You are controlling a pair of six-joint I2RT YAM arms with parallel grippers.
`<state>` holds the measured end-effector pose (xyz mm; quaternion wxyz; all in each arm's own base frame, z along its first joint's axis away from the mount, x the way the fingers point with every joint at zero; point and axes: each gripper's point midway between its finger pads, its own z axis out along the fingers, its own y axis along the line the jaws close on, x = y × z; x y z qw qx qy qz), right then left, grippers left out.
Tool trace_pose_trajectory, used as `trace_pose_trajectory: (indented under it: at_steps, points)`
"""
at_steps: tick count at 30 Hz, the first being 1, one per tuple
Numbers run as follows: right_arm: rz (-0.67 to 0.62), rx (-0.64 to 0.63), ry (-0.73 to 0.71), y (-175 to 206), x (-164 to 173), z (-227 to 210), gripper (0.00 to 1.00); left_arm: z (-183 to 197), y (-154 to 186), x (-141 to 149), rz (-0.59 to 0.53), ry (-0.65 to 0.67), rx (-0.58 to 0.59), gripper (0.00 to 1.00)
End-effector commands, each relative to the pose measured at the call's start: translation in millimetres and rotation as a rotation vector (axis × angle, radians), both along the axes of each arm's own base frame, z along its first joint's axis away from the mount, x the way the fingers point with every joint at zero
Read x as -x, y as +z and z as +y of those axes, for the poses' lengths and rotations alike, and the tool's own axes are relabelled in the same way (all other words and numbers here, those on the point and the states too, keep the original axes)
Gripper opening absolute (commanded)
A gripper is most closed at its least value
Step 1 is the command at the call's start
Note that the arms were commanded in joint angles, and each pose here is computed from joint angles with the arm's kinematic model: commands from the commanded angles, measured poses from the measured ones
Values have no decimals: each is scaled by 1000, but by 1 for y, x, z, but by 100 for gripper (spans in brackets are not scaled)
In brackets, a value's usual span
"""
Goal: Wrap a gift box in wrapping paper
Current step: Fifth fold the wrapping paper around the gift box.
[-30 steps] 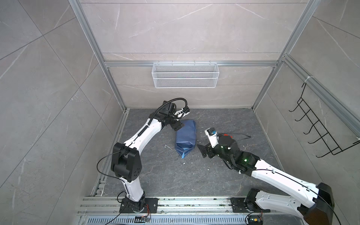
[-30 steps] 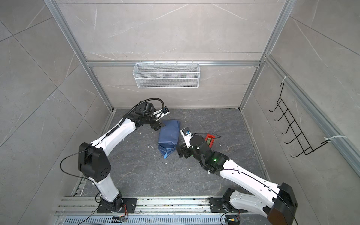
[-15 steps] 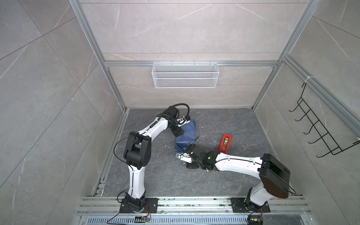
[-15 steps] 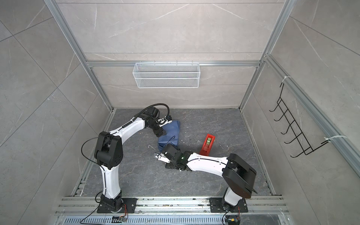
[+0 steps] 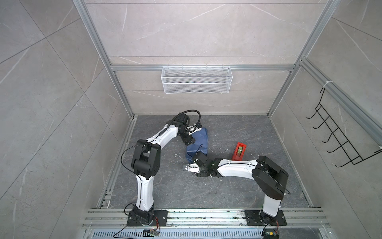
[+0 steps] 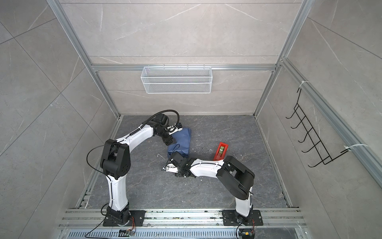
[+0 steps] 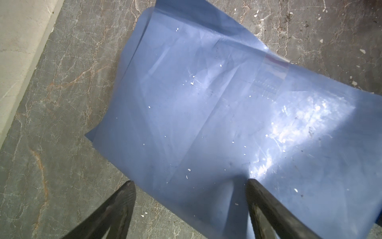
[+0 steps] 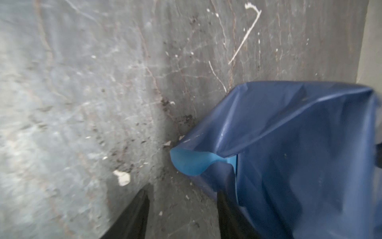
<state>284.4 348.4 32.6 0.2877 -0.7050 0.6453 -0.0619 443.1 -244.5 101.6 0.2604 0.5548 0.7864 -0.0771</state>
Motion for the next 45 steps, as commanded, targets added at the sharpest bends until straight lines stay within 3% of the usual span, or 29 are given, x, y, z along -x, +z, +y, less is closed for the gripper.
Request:
trace_pose_trajectory:
  at_steps: [1, 14, 20, 23, 24, 33, 38, 45]
  points:
    - [1, -6, 23, -3, -12, 8, 53, 6, -19, 7, 40, -20, -45, 86]
    - [3, -15, 68, -24, -24, 16, 30, 4, -21, 8, 41, -22, -26, 86]
    - [-5, -54, 61, -10, -25, 18, 0, 3, 4, 8, 64, -1, 99, 87]
    - [-2, -96, 40, 6, -23, 19, 0, 5, 28, 8, 74, 13, 194, 90]
    - [4, -124, 31, 14, -21, 20, 0, 6, 40, 10, 61, 7, 234, 100]
    - [41, -278, -80, 37, -10, 15, 0, 25, 88, 31, -198, -112, 492, 100]
    - [45, -368, -150, 44, -13, 16, 0, 29, 94, 52, -154, -209, 626, 100]
    - [67, -451, -213, 45, -13, 14, 0, 36, 76, 92, -228, -456, 635, 100]
